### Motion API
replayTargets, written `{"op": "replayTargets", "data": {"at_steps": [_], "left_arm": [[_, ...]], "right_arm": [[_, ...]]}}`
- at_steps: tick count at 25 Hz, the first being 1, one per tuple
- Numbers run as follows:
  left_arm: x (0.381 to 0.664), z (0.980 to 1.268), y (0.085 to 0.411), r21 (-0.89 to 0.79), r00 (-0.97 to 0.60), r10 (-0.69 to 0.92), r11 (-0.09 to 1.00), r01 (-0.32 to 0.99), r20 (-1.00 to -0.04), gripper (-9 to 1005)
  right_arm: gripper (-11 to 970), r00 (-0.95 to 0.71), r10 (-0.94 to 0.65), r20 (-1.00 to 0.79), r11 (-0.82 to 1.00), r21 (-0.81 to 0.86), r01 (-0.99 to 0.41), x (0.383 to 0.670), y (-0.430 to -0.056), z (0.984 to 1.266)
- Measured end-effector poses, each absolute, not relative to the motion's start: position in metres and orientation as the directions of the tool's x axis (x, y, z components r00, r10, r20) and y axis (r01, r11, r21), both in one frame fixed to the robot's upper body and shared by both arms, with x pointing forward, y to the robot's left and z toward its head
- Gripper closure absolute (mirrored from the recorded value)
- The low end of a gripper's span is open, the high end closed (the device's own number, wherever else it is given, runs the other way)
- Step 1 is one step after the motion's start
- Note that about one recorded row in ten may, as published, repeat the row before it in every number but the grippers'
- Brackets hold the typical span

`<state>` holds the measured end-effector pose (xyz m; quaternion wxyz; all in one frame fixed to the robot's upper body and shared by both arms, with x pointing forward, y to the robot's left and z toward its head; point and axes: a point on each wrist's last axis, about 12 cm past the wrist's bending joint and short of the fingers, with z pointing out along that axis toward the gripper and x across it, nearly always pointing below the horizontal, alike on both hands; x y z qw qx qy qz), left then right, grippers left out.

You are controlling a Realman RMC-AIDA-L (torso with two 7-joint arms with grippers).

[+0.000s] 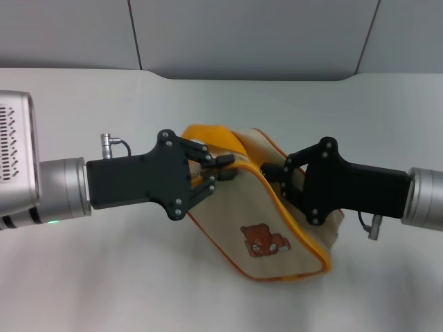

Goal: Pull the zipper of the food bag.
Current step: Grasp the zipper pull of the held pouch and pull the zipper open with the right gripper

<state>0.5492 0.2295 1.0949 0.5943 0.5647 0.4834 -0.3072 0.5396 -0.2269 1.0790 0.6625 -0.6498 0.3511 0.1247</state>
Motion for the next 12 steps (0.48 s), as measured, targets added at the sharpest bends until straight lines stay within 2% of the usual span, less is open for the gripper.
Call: {"op": "replayTargets", "data": {"at_steps": [12], "left_arm": [[0.539, 1.075, 0.257, 0.309, 0.247, 0.206, 0.367, 0.877, -0.947, 907]], "right_arm": [[961, 0.661, -0.355, -0.661, 0.130, -0.735, -0.666, 0.519, -0.255, 1.067]]}}
